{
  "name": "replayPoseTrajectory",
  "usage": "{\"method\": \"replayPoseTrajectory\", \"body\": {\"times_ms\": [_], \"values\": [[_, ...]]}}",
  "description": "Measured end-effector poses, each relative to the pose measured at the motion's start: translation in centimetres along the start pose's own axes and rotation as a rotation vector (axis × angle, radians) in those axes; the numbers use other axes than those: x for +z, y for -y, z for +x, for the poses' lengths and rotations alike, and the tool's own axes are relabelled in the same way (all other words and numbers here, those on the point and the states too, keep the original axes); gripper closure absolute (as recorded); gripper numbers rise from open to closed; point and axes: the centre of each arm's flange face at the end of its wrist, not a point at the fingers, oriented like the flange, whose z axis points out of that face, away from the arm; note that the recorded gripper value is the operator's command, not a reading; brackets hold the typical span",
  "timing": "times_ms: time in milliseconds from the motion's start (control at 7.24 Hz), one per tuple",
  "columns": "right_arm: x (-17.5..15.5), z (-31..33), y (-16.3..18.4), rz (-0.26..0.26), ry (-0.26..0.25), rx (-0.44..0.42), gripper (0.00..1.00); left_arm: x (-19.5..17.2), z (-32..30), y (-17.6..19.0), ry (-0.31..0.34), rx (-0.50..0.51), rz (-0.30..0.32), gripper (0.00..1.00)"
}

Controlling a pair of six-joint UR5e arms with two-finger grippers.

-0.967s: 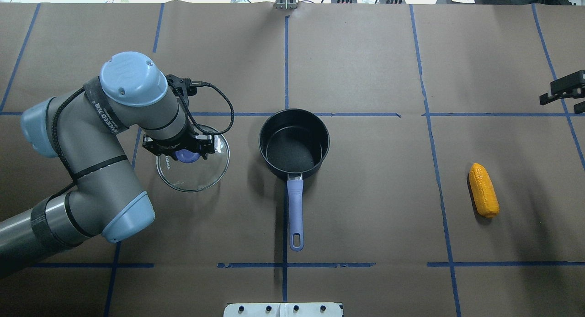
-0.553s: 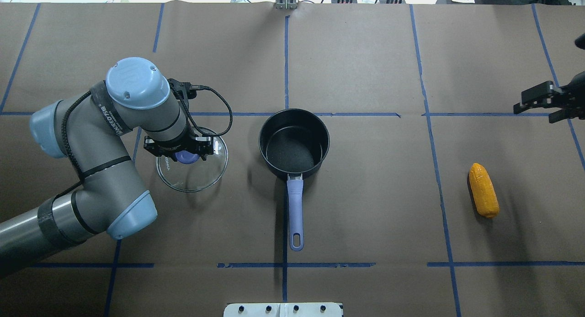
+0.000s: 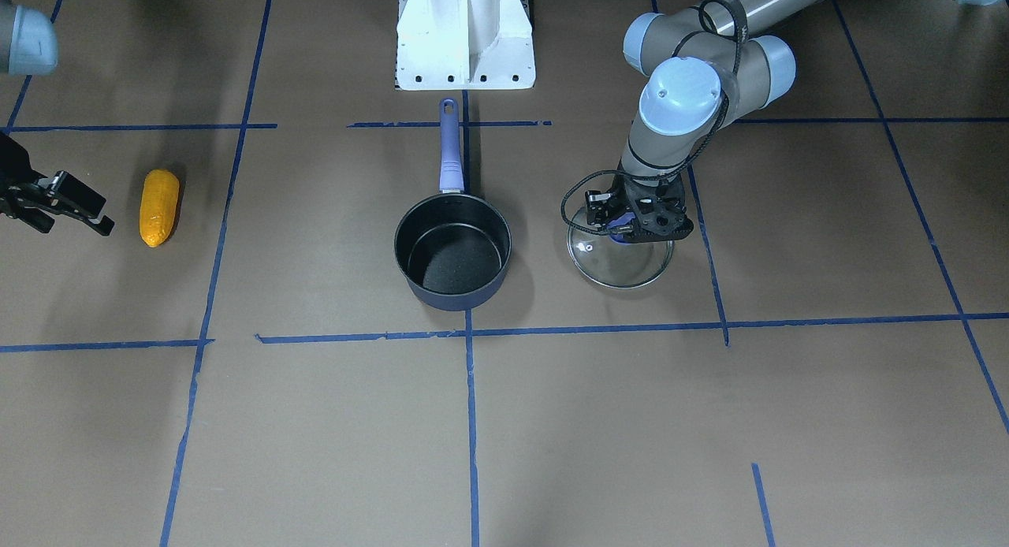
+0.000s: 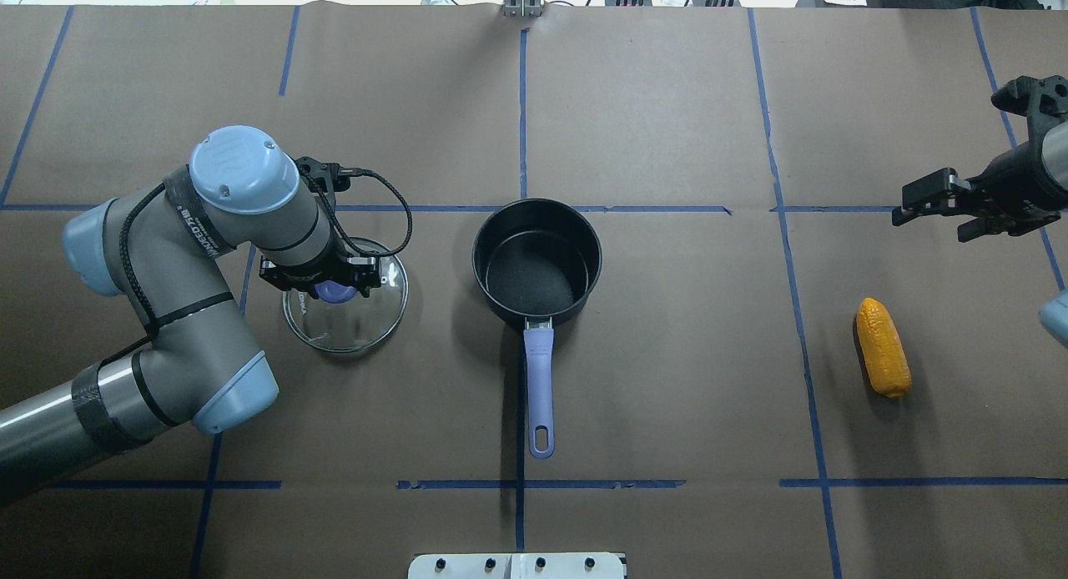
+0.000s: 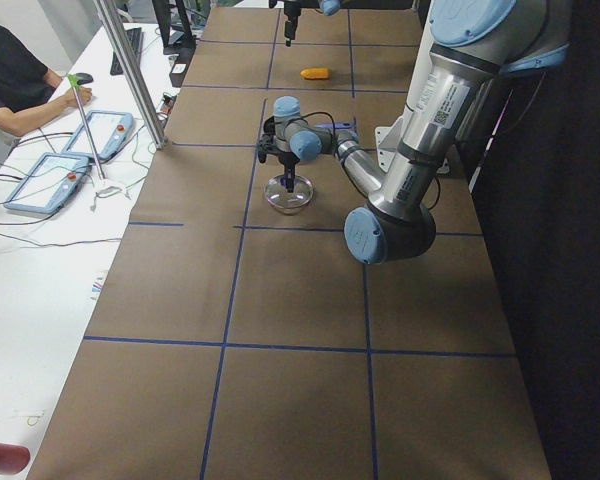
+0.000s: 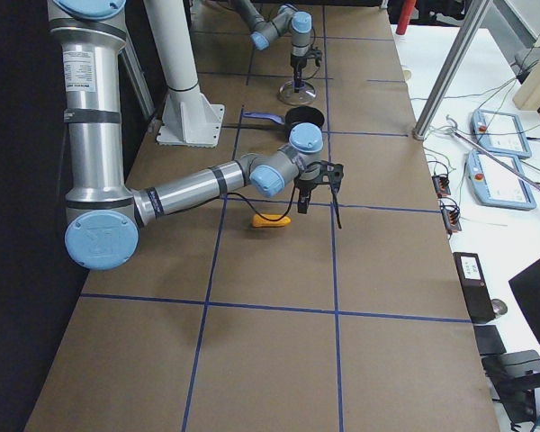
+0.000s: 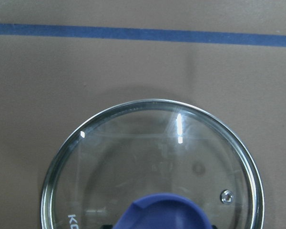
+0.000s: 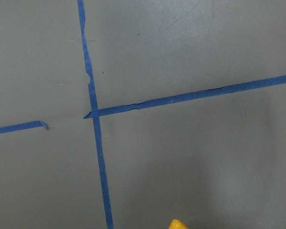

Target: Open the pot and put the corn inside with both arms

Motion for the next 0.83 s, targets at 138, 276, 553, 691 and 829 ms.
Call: {"method": "replayPoseTrajectory", "body": {"times_ms": [138,276,553,691,829], "values": [[0.1,-0.1,-0.1,-0.002,0.000,-0.001,0.00,0.0,0.0,0.0,0.000,0.001,-0.001,0.00],[0.3,-0.2,-0.2,-0.004,-0.002,-0.004,0.00,0.0,0.0,0.0,0.000,0.002,-0.001,0.00],[1.5,-0.7,-0.9,-0.003,-0.022,-0.009,0.00,-0.6,0.1,-0.1,-0.004,0.001,0.003,0.00],[2.3,-0.9,-1.6,-0.001,-0.029,-0.012,0.00,-1.1,0.1,0.0,-0.009,0.001,0.008,0.00],[3.1,-0.8,-2.4,0.001,-0.032,-0.013,0.00,-1.9,0.2,0.1,-0.012,-0.002,0.012,0.00]]}}
